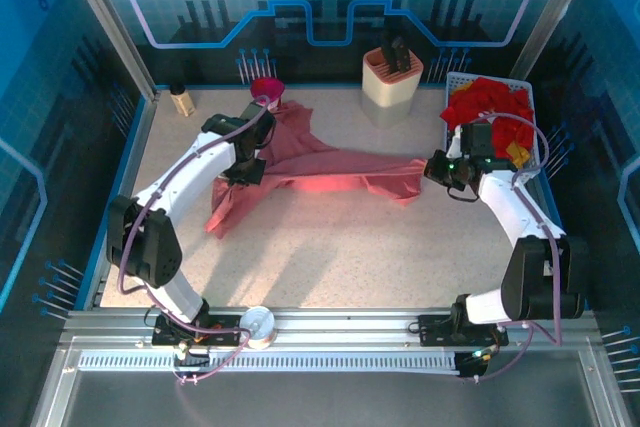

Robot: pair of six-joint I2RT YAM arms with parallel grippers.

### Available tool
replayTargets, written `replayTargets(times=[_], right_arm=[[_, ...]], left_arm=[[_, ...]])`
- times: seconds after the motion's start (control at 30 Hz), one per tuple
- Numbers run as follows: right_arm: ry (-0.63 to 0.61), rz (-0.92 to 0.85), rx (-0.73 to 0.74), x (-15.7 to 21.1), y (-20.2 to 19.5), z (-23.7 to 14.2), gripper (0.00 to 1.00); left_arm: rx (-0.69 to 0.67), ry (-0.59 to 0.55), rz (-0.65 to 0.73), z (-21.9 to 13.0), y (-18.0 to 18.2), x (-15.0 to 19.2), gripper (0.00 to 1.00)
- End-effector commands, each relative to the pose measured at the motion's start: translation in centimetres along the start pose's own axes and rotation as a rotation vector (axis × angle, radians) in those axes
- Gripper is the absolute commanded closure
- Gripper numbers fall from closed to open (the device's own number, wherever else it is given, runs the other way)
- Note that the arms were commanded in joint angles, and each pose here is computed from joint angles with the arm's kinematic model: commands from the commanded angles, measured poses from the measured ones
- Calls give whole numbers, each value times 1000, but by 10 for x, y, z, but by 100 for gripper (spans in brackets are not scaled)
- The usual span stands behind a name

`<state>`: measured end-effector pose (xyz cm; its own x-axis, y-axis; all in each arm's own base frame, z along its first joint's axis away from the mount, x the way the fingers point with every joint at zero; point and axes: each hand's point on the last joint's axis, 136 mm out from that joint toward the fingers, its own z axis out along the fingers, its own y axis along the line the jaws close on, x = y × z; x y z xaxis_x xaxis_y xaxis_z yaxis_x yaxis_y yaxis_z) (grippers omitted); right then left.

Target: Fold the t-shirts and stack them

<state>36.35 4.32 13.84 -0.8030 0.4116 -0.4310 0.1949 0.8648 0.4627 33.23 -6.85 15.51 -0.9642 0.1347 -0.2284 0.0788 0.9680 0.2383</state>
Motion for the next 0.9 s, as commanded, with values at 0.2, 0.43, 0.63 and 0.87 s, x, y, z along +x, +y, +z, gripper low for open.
replayTargets(times=[0.2,0.43,0.63,0.87], right_arm=[[4,58,-69,-7,4,-37,100],[45,70,-22,32,-6,-60,100],[141,110,-26,90,-3,-85,100],[260,108,-13,169,1,-96,100]], left_arm=[[-19,-9,16,-34,17,29,100],[21,21,89,-40,-4,76,100],[-13,14,194,-52,-22,96,100],[-17,55,222,-46,-29,97,100]])
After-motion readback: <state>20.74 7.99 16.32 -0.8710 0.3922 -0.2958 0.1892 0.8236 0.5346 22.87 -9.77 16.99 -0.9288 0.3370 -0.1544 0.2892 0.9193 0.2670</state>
